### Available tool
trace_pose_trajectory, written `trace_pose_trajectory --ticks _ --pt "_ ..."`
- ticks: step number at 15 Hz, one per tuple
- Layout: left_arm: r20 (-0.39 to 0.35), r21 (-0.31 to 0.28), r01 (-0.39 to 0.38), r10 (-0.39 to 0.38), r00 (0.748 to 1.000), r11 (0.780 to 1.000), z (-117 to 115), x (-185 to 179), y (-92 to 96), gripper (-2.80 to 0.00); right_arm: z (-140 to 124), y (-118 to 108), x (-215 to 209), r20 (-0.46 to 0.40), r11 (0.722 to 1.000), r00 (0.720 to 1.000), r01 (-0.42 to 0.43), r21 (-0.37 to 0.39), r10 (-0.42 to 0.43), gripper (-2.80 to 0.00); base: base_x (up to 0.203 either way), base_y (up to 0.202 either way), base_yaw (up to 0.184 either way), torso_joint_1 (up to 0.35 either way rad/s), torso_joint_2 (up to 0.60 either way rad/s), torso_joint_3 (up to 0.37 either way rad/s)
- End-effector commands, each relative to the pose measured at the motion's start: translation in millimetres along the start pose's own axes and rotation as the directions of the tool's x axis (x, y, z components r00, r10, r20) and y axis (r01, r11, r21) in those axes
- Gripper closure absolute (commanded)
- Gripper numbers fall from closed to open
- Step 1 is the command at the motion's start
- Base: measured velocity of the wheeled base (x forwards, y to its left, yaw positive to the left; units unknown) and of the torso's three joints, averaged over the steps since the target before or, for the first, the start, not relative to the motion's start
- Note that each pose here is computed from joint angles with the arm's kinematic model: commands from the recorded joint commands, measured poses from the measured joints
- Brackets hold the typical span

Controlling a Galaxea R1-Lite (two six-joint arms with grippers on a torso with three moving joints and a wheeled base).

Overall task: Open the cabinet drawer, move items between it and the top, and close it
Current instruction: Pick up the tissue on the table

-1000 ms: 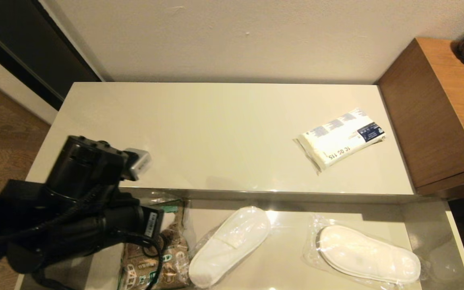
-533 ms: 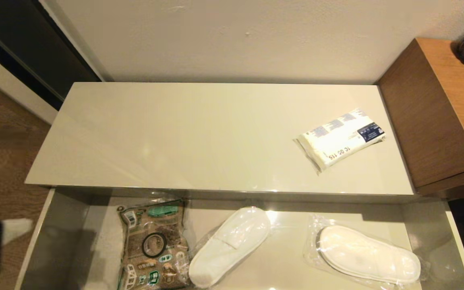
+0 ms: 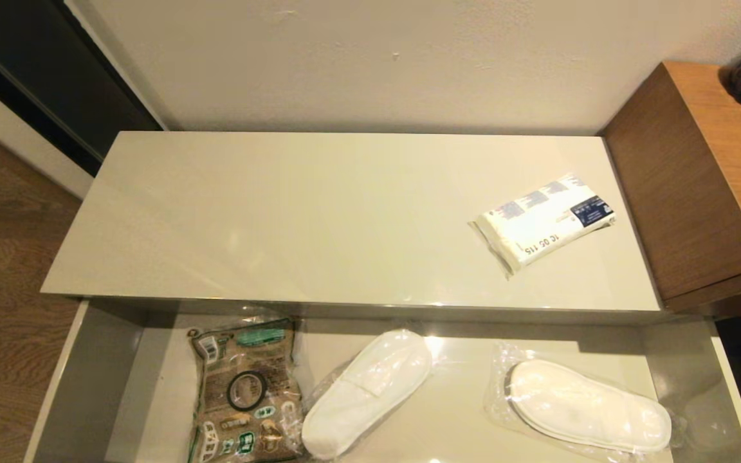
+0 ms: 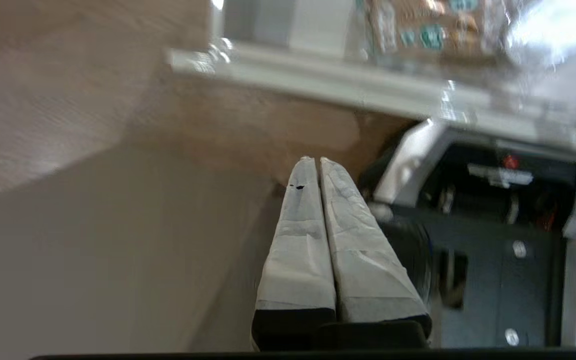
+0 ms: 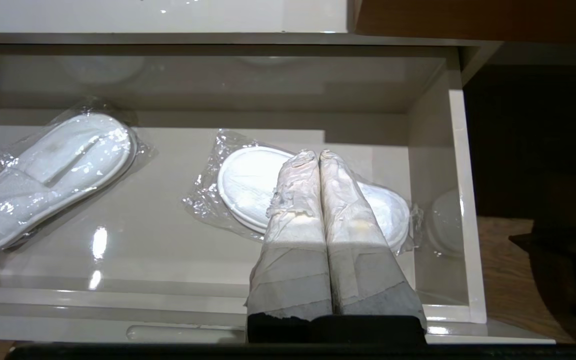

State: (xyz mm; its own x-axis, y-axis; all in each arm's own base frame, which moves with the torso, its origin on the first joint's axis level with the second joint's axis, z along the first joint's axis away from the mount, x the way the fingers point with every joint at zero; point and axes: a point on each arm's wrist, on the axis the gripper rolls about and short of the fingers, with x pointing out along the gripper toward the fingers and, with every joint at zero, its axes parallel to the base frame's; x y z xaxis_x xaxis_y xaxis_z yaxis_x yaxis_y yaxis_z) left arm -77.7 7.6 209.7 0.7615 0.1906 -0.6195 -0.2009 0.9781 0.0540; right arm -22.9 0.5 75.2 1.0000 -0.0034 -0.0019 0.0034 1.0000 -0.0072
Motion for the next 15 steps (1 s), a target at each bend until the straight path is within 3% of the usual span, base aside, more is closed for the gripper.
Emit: trace_pose_trajectory --ticks 1,3,5,7,9,10,13,15 --pt "0.019 0.011 0.017 -0.018 1.000 1.000 -37.6 5.1 -5.1 0.00 0.0 0.0 0.1 -0.001 1.000 1.000 0.000 0.000 0.000 0.00 0.000 0.000 0.000 0.000 0.00 0.000" --pt "0.035 0.079 0.036 -0.039 0.999 0.996 -55.2 12.5 -6.0 0.00 0.0 0.0 0.1 -0.001 1.000 1.000 0.000 0.000 0.000 0.00 0.000 0.000 0.000 0.000 0.00 0.000" --pt "0.069 0.092 0.025 -0.032 0.997 0.995 -69.0 15.2 -3.8 0.00 0.0 0.0 0.1 -0.001 1.000 1.000 0.000 0.000 0.000 0.00 0.000 0.000 0.000 0.000 0.00 0.000" --pt "0.111 0.145 -0.007 -0.009 0.994 0.989 -85.1 20.7 -1.9 0.00 0.0 0.0 0.1 -0.001 1.000 1.000 0.000 0.000 0.000 0.00 0.000 0.000 0.000 0.000 0.00 0.000" --pt "0.160 0.249 -0.063 0.023 0.987 0.966 -99.7 26.2 -0.6 0.00 0.0 0.0 0.1 -0.001 1.000 1.000 0.000 0.000 0.000 0.00 0.000 0.000 0.000 0.000 0.00 0.000" --pt "0.177 0.258 -0.081 0.035 0.984 0.963 -98.0 23.0 0.2 0.00 0.0 0.0 0.1 -0.001 1.000 1.000 0.000 0.000 0.000 0.00 0.000 0.000 0.000 0.000 0.00 0.000" --pt "0.291 0.106 -0.054 0.021 0.957 0.993 -88.2 9.0 1.9 0.00 0.0 0.0 0.1 -0.001 1.000 1.000 0.000 0.000 0.000 0.00 0.000 0.000 0.000 0.000 0.00 0.000" --pt "0.391 0.041 -0.008 -0.009 0.920 0.999 -75.4 16.2 -1.1 0.00 0.0 0.0 0.1 -0.001 1.000 1.000 0.000 0.000 0.000 0.00 0.000 0.000 0.000 0.000 0.00 0.000"
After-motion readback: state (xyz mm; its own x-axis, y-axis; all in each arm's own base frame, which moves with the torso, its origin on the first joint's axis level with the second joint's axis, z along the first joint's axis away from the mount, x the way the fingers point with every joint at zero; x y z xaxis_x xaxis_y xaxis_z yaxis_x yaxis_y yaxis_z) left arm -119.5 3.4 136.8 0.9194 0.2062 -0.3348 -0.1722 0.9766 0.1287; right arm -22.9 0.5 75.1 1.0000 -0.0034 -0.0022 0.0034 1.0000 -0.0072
